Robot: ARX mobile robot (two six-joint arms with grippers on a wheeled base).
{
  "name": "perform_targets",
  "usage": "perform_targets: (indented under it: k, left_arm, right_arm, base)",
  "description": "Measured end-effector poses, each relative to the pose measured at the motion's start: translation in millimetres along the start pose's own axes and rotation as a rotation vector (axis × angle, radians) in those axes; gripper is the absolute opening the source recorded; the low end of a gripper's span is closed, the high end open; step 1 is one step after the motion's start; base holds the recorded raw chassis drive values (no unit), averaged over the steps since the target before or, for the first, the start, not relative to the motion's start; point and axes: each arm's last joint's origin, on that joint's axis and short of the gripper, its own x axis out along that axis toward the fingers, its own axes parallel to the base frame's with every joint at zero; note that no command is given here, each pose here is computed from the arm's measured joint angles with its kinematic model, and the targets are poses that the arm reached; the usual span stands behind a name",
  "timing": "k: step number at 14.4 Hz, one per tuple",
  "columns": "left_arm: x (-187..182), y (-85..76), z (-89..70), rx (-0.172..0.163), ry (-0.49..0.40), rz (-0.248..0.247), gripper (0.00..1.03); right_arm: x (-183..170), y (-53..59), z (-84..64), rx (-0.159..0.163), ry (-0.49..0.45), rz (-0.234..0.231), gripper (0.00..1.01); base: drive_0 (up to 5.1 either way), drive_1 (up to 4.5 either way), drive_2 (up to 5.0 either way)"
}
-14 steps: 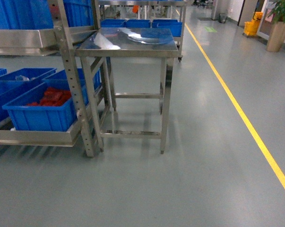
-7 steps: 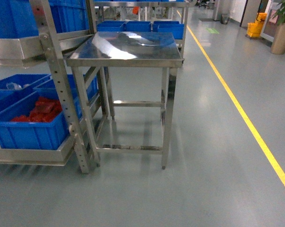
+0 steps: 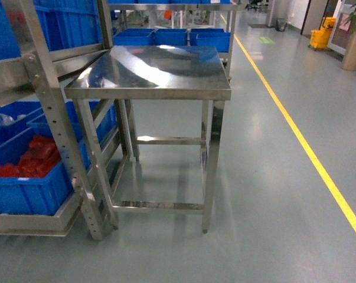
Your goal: Sort blue parts and orange caps into right shelf containers
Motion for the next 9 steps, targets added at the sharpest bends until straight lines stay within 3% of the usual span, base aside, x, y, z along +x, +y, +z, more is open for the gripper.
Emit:
perform_targets:
  k: [8, 9]
  left_arm:
    - [0.0, 0.0, -1.0, 0.0, 0.011, 0.0, 0.43]
    - [0.0, 0.0, 0.2, 0.0, -0.002, 0.0, 0.43]
  right_arm:
    - [0.0, 0.0, -0.4, 0.0, 0.005, 0.0, 0.43]
    - [0.0, 0.0, 0.1, 0.0, -0.002, 0.0, 0.43]
  base:
    - [0.1, 4.41, -4.2]
    - [0.0, 0.0, 0.0]
